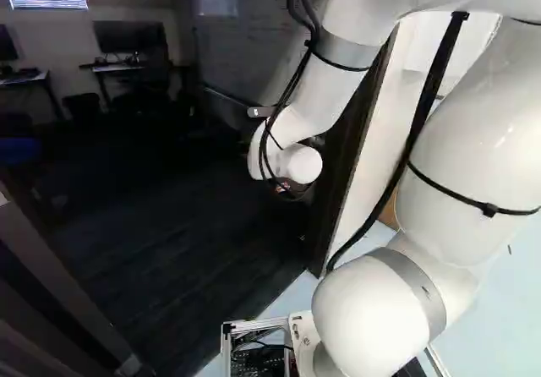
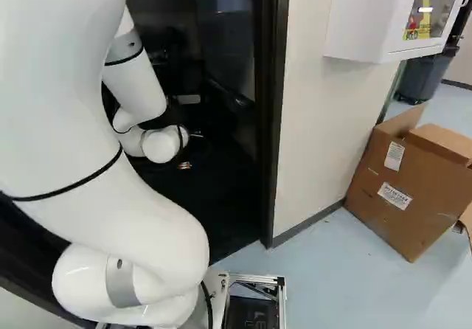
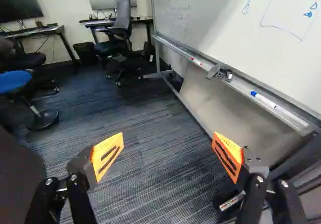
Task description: Open the door and move inside
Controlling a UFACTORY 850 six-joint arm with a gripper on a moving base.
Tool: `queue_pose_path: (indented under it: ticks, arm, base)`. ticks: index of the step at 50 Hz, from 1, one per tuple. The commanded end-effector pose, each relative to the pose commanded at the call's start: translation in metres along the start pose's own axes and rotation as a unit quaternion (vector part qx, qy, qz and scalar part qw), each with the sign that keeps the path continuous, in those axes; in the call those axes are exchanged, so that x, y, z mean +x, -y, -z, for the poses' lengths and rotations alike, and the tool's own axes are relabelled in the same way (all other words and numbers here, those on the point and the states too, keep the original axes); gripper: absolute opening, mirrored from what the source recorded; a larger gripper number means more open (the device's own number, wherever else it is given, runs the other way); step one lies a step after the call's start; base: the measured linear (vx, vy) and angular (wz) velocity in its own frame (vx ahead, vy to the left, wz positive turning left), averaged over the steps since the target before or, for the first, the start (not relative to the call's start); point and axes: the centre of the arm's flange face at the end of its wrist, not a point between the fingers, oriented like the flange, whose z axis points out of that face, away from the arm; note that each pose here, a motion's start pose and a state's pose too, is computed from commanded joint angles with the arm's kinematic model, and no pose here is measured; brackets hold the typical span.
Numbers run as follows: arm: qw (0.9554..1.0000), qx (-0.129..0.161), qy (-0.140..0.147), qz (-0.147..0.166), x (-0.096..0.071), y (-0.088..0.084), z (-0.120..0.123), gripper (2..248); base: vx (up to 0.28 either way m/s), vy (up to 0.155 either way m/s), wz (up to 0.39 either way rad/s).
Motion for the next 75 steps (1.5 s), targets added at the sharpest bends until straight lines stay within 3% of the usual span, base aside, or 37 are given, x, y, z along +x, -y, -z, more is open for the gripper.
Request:
queue_pose_path:
  ticks: [40, 75]
  arm:
    - [1.0, 0.0, 0.0, 0.0, 0.0, 0.0, 0.0, 247]
    - [1.0, 0.0, 0.0, 0.0, 0.0, 0.0, 0.0, 247]
  base:
    - [0.033, 0.019, 0.143]
    - [0.103, 0.017, 0.208]
